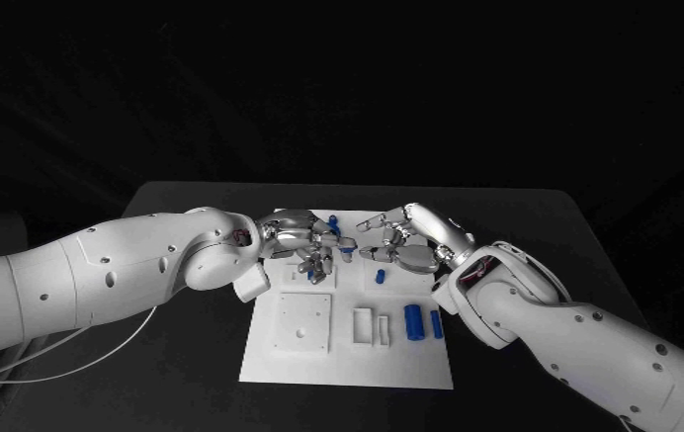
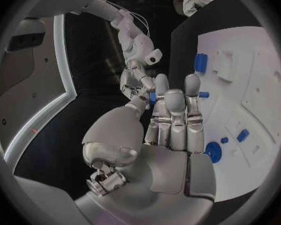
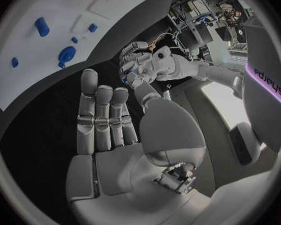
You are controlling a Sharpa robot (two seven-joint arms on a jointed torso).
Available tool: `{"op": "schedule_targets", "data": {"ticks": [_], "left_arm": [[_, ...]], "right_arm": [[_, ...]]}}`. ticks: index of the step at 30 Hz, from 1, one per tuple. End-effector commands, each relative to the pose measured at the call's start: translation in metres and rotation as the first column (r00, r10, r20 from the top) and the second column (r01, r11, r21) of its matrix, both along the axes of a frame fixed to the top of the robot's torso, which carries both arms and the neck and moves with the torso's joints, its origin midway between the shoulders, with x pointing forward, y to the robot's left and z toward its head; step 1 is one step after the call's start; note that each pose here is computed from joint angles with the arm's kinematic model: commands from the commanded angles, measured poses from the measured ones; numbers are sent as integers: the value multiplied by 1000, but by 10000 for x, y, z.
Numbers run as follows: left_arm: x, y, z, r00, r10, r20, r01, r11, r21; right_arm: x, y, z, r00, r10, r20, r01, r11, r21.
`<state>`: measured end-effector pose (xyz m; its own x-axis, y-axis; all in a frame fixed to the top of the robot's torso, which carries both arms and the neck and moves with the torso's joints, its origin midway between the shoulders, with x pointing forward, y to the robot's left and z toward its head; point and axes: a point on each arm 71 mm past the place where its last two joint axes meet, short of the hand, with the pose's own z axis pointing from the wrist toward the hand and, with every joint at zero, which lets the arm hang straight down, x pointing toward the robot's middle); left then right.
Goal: Assemble the parts on the task board
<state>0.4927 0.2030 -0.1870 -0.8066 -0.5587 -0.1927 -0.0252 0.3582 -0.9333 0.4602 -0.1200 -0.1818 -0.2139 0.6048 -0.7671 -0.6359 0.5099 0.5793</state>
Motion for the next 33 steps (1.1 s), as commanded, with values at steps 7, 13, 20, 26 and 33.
{"op": "schedule_targets", "data": {"ticks": [7, 13, 20, 26, 33], "left_arm": [[-26, -46, 1, 999, -36, -2, 36, 999, 0], [-26, -57, -5, 999, -36, -2, 36, 999, 12], [-31, -74, -6, 999, -39, -2, 39, 999, 15], [-42, -102, -10, 999, -51, -3, 51, 998, 23], [-47, -113, -10, 998, -56, -2, 56, 998, 25]], "right_arm": [[-21, 50, -20, 998, 41, -41, -41, 999, -4], [-35, 71, -25, 997, 62, -53, -63, 998, -10], [-50, 90, -53, 994, 85, -75, -87, 996, -22], [-56, 102, -69, 992, 95, -84, -97, 995, -25], [-52, 99, -86, 991, 97, -95, -100, 995, -28]]}}
